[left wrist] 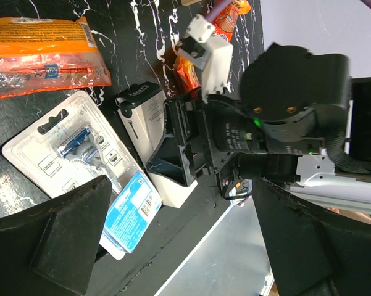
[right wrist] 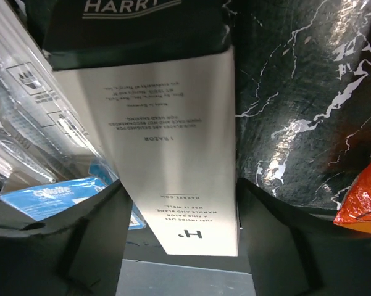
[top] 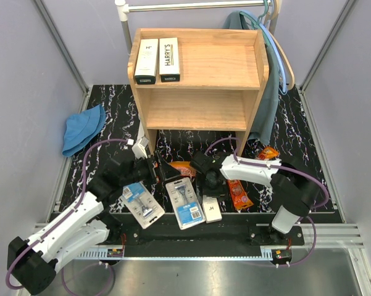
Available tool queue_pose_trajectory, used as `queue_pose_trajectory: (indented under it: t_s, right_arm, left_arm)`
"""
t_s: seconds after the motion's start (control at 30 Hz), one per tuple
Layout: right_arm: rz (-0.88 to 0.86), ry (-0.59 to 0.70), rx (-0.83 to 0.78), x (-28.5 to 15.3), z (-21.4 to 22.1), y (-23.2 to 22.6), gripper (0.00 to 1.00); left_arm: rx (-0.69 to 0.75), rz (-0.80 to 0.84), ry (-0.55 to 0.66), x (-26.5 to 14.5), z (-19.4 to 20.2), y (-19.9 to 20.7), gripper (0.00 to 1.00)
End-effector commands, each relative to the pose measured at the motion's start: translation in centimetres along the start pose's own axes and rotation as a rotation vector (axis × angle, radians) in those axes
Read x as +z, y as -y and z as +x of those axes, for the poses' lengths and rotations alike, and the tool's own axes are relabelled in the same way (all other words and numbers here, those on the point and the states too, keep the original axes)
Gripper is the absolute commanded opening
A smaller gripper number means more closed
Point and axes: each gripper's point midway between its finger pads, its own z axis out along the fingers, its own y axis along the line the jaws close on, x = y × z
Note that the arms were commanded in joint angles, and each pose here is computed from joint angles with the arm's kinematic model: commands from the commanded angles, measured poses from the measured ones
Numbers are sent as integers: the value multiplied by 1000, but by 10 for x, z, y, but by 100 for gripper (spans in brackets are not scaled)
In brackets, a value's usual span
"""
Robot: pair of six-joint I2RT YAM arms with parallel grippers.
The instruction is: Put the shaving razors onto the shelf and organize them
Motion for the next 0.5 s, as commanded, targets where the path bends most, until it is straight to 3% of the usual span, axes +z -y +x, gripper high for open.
queue_pose_trajectory:
  t_s: [0.0, 0.2, 0.47]
  right_arm:
    - [34, 16, -35, -4, -3, -7, 63]
    - [34, 76, -52, -15, -9, -10, 50]
    - [-35, 184, -67, -54, -20, -15, 47]
  left_arm:
    - [26, 84, 21, -5, -7, 23, 99]
    - [25, 78, 11, -6, -4, 20, 99]
    - [15, 63, 1, -5, 0, 15, 99]
